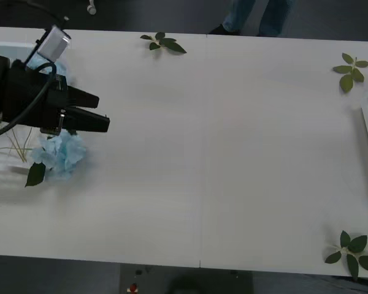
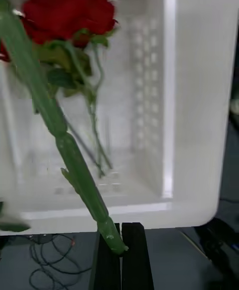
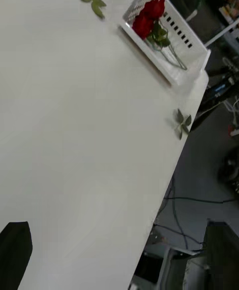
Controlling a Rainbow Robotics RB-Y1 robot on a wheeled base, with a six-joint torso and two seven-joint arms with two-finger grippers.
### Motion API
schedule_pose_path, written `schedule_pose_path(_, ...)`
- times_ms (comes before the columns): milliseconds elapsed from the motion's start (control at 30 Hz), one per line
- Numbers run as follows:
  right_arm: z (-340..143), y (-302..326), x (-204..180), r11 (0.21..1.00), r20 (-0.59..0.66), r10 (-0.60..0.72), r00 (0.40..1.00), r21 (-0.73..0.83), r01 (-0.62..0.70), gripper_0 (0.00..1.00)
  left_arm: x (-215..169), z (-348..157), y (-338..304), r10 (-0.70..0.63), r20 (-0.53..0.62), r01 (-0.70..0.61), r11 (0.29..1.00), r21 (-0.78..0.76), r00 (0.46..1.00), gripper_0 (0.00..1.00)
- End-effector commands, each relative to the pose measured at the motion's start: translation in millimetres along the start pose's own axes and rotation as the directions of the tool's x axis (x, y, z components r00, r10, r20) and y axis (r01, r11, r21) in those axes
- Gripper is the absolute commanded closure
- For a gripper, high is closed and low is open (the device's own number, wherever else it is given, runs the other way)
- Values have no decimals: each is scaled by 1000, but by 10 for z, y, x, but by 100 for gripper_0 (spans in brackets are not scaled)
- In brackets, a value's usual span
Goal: Put the red flowers into the right box and the blue flowers into the left box
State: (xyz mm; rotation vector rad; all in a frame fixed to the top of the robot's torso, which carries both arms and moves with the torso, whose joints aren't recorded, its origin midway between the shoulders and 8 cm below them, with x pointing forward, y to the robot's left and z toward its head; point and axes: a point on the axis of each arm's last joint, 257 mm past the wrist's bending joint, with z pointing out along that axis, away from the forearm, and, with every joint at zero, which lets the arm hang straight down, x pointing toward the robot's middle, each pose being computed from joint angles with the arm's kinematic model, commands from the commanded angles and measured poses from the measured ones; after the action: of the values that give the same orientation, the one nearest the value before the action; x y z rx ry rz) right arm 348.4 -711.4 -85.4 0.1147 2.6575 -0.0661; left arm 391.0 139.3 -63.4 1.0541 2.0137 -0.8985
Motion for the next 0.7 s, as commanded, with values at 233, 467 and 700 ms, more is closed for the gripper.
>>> schedule_pose_path(233, 851, 67, 157, 990, -87, -132, 987, 47, 136, 100, 99, 235, -127, 6, -46, -12, 993, -117, 999, 0)
schedule_pose_path(467, 1201, 261, 291, 995, -168, -70, 983, 56, 81, 100, 294, 335, -41, 48, -90, -65, 978, -196, 995, 0)
schedule_pose_path(700, 1231, 92, 511, 993, -204, -2, 979, 119, 27, 100, 443, 427, 35, 79, -168, -121, 960, -253, 983, 0)
